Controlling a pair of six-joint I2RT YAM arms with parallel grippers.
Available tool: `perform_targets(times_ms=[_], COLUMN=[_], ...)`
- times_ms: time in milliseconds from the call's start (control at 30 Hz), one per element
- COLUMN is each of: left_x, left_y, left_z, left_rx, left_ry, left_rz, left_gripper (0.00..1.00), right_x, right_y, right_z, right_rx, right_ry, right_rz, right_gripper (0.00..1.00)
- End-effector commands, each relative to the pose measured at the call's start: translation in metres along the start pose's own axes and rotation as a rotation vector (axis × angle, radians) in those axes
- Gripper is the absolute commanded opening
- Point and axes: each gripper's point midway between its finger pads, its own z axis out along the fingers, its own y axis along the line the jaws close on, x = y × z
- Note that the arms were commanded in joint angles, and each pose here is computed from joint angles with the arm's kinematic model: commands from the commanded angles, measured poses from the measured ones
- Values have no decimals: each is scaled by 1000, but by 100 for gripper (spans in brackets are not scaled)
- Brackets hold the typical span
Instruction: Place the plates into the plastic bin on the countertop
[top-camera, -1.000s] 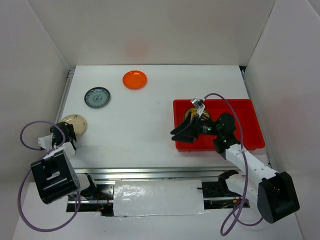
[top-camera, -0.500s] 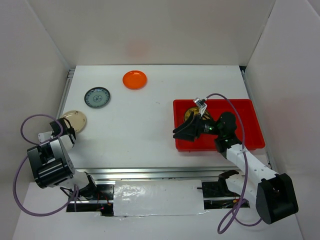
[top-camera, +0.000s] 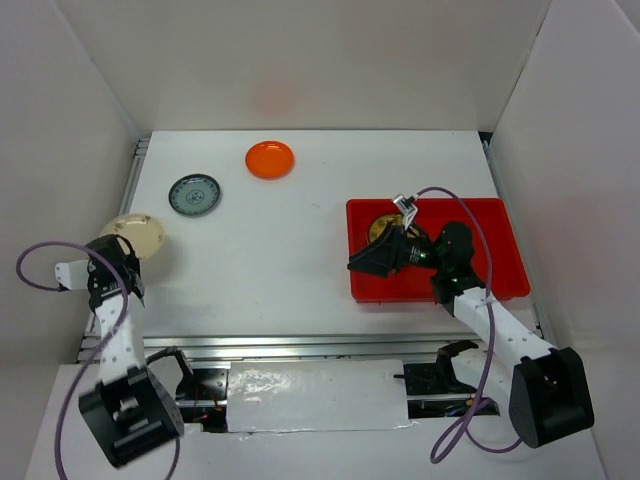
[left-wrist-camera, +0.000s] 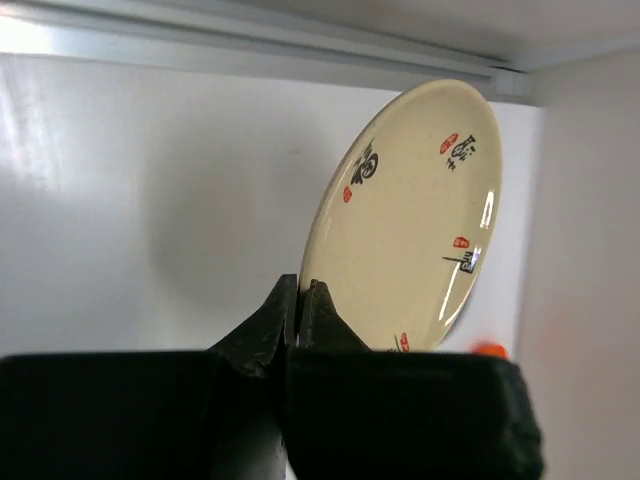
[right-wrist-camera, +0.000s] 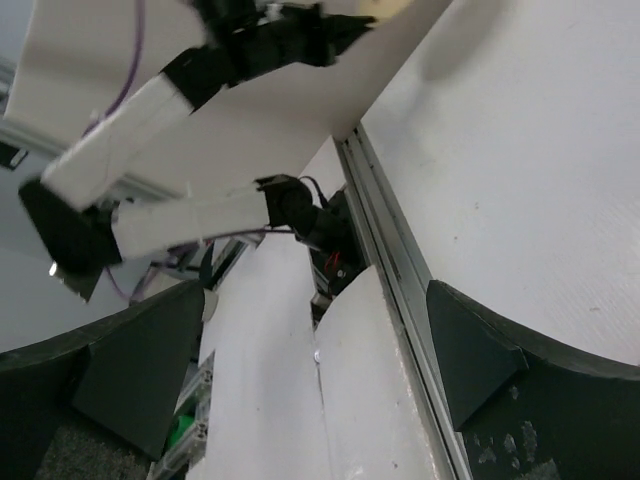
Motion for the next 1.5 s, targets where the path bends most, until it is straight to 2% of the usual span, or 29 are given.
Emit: perform_targets(times_ms=[0,67,100,133,167,200,233,267,300,333,367,400,433,467,533,600,733,800,867,900,933,1000,1100,1167,1233,1267,1300,1367,1467], left_x=[-14,18,30,65,97,137,165,207,247,268,294,323,343,366,393,424,475,494,511,517,535,546,557,559,553,552,541,531,493], left_y=[-49,-69,-94,-100,-135,-134,-146,-180,-175,-182,-198,-188,-199,-192,-193,-179,-148,-131,-112,-122,-104,-107,-99,-97,-99,-92,-101,-93,-120], left_z=[-46,-59,-70,-64,-90,-79,-93,-141,-138,-152,-190,-190,-220,-217,-241,-246,-262,-272,-250,-255,-272,-279,-275,-277,-284,-285,-292,-301,-339], left_rx=[203,272,336,348,465,430,479,611,580,613,689,679,761,750,807,822,849,861,801,830,845,866,847,846,847,838,855,865,956], left_ry=[-34,93,149,287,380,484,555,629,685,708,735,773,798,821,859,907,987,1030,1031,1032,1081,1097,1113,1119,1094,1089,1054,1038,963], left_rz=[117,246,287,376,453,539,624,714,796,860,904,956,971,1009,1037,1071,1145,1188,1228,1212,1240,1230,1241,1240,1248,1261,1253,1267,1215], left_gripper=[0,0,0,0,0,0,0,0,0,0,0,0,0,0,0,0,0,0,0,0,0,0,0,8,39,60,99,99,99], right_x=[-21,-35,-46,-52,-71,-75,-83,-99,-103,-107,-116,-125,-135,-137,-141,-144,-140,-141,-141,-141,-142,-141,-139,-139,-139,-139,-139,-140,-139], right_y=[-7,-24,-38,-45,-48,-62,-63,-53,-61,-60,-53,-55,-40,-41,-30,-23,-21,-21,-21,-21,-20,-21,-21,-21,-21,-22,-21,-20,-21], right_z=[-1,-8,-16,-22,-35,-47,-56,-65,-82,-89,-104,-123,-133,-150,-164,-172,-163,-166,-167,-167,-166,-164,-165,-163,-161,-160,-159,-158,-157], right_rx=[87,196,301,355,410,499,539,562,646,682,728,799,818,874,904,925,852,847,842,834,829,820,825,817,802,798,789,777,769], right_ry=[-77,-157,-232,-269,-338,-383,-412,-458,-498,-507,-549,-606,-650,-681,-718,-744,-735,-753,-757,-754,-750,-742,-739,-731,-725,-720,-716,-715,-714], right_rz=[10,58,104,124,119,161,145,113,136,110,96,73,31,32,12,4,21,25,20,22,21,21,14,10,11,13,9,9,6], right_gripper=[100,100,100,100,100,100,100,100,100,100,100,100,100,100,100,100,100,100,100,100,100,100,100,100,100,100,100,100,100])
